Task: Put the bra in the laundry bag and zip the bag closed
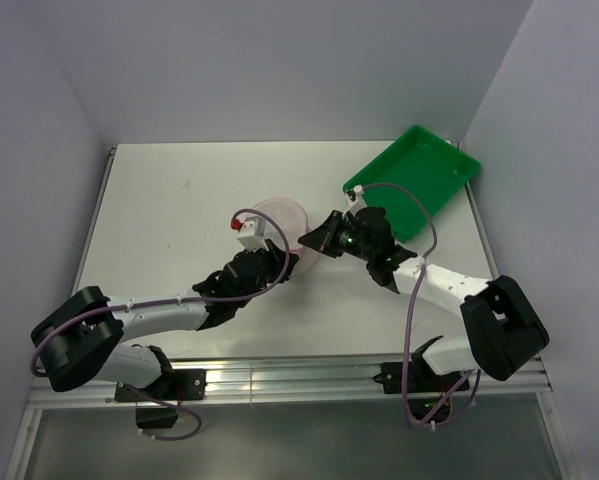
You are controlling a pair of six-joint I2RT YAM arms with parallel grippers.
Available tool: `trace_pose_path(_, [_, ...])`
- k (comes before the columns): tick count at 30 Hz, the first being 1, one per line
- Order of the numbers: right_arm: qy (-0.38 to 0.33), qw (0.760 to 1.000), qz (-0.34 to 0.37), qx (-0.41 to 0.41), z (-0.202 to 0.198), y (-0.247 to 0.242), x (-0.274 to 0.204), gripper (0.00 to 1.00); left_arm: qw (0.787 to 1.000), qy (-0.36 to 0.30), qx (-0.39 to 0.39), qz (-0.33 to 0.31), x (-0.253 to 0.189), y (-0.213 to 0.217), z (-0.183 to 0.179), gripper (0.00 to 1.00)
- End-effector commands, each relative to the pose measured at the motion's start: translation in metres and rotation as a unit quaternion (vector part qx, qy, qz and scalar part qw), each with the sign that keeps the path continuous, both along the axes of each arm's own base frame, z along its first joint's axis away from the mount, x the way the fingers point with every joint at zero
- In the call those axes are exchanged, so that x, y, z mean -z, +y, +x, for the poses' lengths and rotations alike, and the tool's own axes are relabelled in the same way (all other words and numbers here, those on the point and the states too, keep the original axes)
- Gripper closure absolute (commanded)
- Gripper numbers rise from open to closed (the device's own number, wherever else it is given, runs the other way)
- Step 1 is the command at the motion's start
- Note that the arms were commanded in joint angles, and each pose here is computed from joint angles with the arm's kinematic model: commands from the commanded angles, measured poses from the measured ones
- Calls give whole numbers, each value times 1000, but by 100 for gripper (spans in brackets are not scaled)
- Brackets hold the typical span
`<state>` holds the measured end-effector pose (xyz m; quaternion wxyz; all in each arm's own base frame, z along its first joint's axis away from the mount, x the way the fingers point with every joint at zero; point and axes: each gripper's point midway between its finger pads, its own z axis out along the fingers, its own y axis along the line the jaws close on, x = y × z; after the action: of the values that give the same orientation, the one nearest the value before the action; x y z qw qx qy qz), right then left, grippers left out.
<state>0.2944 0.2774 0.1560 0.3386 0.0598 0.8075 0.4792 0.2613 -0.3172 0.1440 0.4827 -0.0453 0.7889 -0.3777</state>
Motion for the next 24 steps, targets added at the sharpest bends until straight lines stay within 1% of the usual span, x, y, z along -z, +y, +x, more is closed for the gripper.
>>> trace_pose_path(1, [-26,1000,-1,1,-3,5,-11,100,998,-28,6,-54,-35,-7,-1,100])
trace_pose_path(6, [-31,999,-12,-6,-12,20,-10,100,996,-41,41,-65,-53,-29,-3,100])
trace_pose_path(10, [-34,999,-18,-6,-14,23,-8,100,995,-42,61,-68,-57,-41,-12,100])
trace_pose_path(16, [-59,997,-58,-1,-12,23,-9,100,994,-39,81,-60,-59,-50,-16,100])
trace_pose_path(18, [-65,995,-73,-2,-14,21,-7,100,995,-34,82,-41,-55,-48,-16,100])
trace_pose_path(20, [-76,992,-97,28,-9,6,-7,100,996,-32,72,-30,-51,-40,-16,100])
trace_pose_path(21, [-79,991,-101,41,-5,-1,-8,100,997,-31,66,-26,-48,-31,-19,100])
trace_pose_path(23, [-82,991,-95,40,-4,-6,-13,100,998,-31,52,-31,-51,-18,-19,100])
trace_pose_path(24, [-82,991,-93,46,1,-11,-15,100,998,-22,49,-20,-40,-11,-21,100])
